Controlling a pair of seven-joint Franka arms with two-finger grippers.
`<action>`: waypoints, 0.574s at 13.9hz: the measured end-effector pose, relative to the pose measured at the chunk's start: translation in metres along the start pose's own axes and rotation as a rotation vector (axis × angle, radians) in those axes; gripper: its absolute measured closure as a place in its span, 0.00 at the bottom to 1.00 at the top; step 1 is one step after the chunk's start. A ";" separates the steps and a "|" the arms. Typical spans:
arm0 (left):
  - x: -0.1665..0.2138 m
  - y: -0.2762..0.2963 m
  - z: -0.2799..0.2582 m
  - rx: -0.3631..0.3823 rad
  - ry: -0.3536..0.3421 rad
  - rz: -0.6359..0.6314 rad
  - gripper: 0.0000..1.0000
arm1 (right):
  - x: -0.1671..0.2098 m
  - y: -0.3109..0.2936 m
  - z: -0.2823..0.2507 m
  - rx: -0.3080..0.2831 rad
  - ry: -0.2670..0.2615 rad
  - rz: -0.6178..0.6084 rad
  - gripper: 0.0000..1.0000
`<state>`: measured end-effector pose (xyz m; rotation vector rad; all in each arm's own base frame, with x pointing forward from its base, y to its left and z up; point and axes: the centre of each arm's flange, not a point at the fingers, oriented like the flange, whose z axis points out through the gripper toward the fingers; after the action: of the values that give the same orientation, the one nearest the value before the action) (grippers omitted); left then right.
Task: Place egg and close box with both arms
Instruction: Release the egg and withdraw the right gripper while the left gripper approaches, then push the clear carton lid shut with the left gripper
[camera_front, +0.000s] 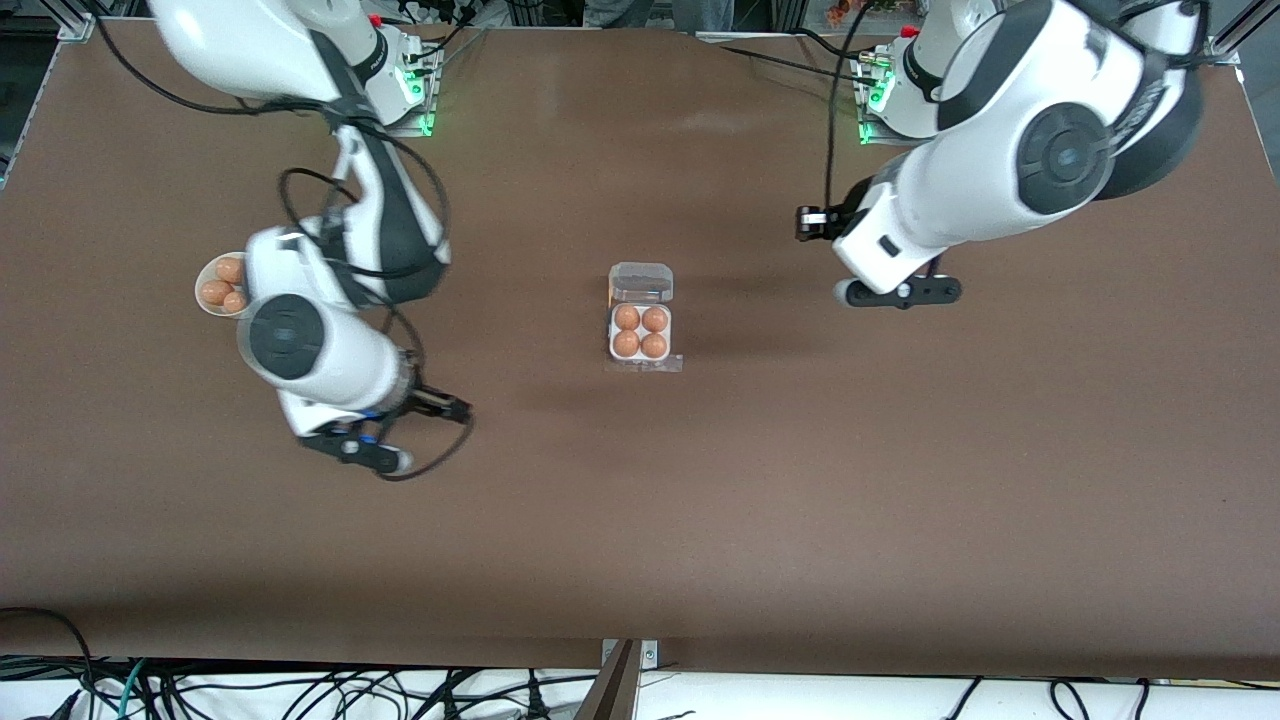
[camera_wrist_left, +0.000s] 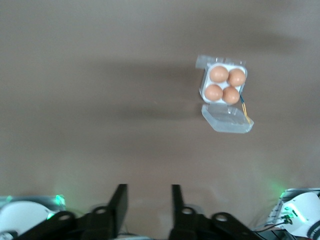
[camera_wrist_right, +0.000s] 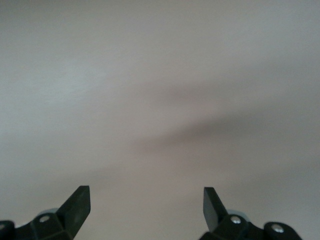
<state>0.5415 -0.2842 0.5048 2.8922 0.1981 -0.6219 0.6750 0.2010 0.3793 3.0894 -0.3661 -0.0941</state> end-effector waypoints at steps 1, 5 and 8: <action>-0.003 0.015 0.016 0.021 -0.021 -0.019 0.76 | 0.003 0.032 -0.012 -0.002 0.002 -0.051 0.00; -0.011 0.075 0.103 0.064 -0.171 -0.018 0.96 | -0.010 0.134 -0.082 0.034 0.059 -0.168 0.00; 0.003 0.082 0.142 0.050 -0.263 -0.037 0.96 | -0.052 0.186 -0.152 0.042 0.116 -0.149 0.00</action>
<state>0.5023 -0.3926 0.3879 2.8209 0.2023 -1.0178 0.5913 0.0357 0.5405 3.1405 -0.1359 0.0909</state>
